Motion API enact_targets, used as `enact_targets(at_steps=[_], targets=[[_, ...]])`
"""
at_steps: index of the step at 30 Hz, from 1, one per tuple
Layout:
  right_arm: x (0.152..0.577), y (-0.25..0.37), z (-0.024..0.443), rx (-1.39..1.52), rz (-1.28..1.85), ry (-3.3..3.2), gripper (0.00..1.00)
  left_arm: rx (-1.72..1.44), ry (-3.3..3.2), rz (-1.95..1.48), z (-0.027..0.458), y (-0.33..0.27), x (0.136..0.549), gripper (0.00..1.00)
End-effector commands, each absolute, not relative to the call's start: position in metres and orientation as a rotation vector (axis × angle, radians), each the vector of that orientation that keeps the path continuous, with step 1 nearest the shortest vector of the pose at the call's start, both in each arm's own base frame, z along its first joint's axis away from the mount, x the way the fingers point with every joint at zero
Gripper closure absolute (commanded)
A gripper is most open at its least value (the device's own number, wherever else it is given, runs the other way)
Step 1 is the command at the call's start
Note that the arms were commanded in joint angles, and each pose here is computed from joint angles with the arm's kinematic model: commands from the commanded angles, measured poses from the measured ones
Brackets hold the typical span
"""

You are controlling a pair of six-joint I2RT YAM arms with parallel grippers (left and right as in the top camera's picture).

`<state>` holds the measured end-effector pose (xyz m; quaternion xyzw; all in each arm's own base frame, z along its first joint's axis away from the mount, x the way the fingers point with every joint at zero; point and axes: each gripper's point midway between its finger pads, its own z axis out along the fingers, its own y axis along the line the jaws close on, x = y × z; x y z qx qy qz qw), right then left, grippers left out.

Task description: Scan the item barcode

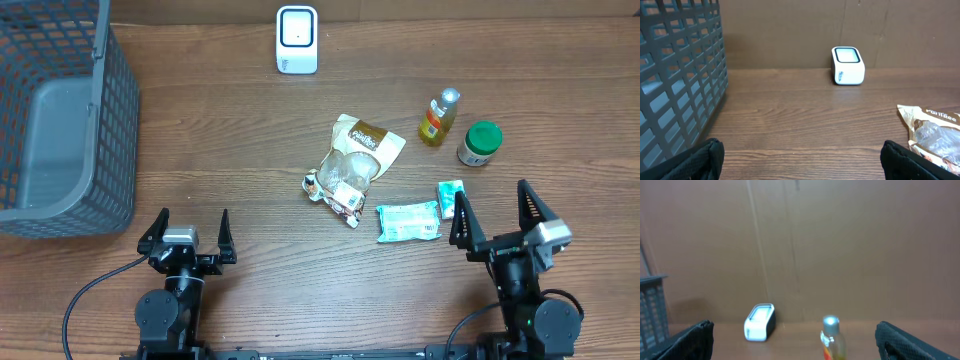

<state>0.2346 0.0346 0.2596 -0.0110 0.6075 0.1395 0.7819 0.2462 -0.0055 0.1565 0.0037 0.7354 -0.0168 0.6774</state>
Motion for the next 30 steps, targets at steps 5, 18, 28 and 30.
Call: enact_targets(at_steps=[5, 18, 28, 30], targets=[[0.234, 0.038, 0.244, -0.043, 0.31, 1.294, 0.0, 0.018, 1.646, -0.012, 0.156, -0.003, 0.246, 0.0], [0.243, 0.036, 0.172, 0.006, 0.305, 1.591, 0.0, 0.018, 1.646, -0.012, 0.156, -0.003, 0.246, 0.0], [0.242, 0.042, 0.173, -0.012, 0.328, 1.592, 0.0, 0.018, 1.646, -0.012, 0.156, -0.003, 0.246, 0.01], [0.242, 0.042, 0.173, -0.012, 0.328, 1.591, 0.0, 0.018, 1.646, -0.012, 0.156, -0.003, 0.246, 0.0]])
